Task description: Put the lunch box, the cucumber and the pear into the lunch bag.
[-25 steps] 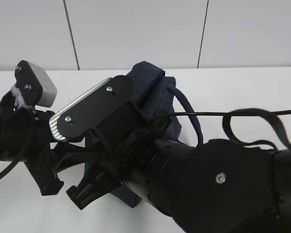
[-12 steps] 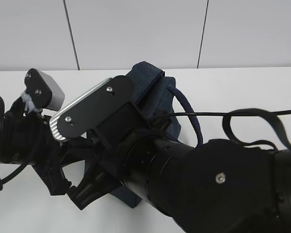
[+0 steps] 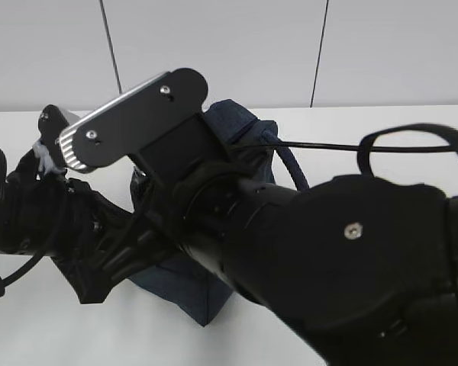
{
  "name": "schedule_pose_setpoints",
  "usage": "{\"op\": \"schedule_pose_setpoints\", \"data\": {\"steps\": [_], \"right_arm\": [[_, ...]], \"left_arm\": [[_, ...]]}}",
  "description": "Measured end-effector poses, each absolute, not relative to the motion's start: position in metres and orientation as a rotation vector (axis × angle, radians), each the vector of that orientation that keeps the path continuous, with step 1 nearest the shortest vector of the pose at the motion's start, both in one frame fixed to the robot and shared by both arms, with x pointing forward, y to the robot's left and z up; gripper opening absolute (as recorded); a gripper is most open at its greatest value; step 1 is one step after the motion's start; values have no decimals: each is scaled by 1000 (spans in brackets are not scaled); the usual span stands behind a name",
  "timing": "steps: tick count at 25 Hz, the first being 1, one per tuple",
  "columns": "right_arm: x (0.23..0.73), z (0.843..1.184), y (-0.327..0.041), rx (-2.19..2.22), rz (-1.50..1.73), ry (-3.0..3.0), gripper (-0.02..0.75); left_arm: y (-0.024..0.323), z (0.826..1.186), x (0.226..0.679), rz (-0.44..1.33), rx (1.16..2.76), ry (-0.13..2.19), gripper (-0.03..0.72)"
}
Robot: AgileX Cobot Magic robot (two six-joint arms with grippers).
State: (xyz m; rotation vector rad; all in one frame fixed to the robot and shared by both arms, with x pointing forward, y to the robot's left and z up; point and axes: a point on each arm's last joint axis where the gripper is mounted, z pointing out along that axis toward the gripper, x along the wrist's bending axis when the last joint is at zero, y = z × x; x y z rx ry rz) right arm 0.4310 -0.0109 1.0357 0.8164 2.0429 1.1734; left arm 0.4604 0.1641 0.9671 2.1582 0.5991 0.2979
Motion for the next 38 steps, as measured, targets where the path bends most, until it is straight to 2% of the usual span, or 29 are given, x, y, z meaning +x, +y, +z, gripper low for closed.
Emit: {"op": "schedule_pose_setpoints", "data": {"steps": [13,24,33,38], "right_arm": [[467,1044,-33,946,1134,1957,0],[517,1053,-72,1090,1176,1925,0],[578,1051,-114,1215,1222,1902,0],[624,1031,-135,1346,1242,1876,0]], "left_arm": [[164,967,460,291,2158,590,3],[163,967,459,287,2158,584,3],[163,967,459,286,2159,580,3],[164,967,460,293,2163,585,3]]}}
